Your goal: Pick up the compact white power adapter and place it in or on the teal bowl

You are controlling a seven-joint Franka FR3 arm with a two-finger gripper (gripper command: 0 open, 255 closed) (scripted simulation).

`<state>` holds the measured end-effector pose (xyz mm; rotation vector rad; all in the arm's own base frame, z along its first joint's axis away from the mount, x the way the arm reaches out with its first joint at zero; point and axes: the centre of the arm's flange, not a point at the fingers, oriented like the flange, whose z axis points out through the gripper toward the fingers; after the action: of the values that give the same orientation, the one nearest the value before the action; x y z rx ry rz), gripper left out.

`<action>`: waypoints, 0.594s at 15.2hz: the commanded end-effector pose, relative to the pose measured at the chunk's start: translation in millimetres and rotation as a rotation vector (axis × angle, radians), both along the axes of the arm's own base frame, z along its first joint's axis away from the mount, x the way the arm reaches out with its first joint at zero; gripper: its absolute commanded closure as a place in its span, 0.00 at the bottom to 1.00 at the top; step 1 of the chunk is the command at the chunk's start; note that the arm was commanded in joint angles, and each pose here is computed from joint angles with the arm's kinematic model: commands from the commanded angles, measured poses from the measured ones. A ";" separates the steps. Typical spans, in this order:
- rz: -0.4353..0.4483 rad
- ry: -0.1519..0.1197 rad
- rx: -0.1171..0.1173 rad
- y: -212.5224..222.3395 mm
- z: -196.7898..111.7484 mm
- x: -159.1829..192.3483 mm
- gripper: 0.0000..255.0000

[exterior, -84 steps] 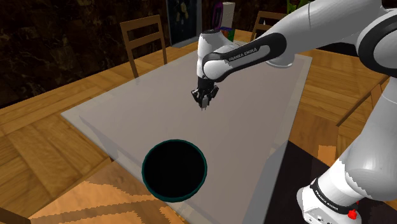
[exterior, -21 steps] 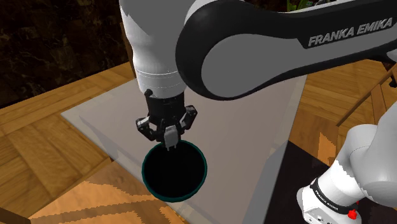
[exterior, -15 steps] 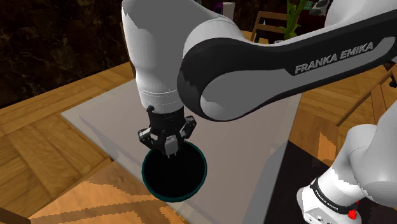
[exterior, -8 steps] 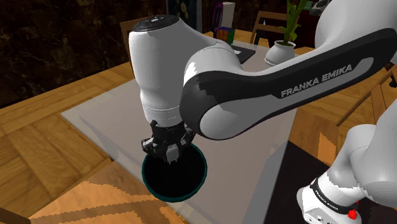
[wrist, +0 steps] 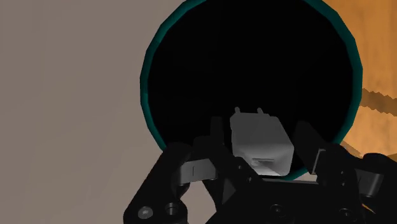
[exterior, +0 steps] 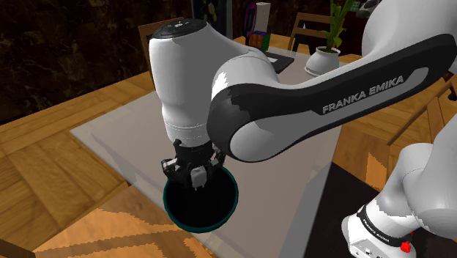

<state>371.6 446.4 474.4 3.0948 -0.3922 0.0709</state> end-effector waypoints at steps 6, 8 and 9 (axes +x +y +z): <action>0.000 0.000 0.000 0.3 13.2 -0.6 0.00; 0.000 0.000 0.000 1.1 39.5 -1.7 0.00; 0.000 0.000 0.000 1.3 49.9 -2.1 0.00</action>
<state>370.7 448.2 513.9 3.0960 -0.3923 0.0723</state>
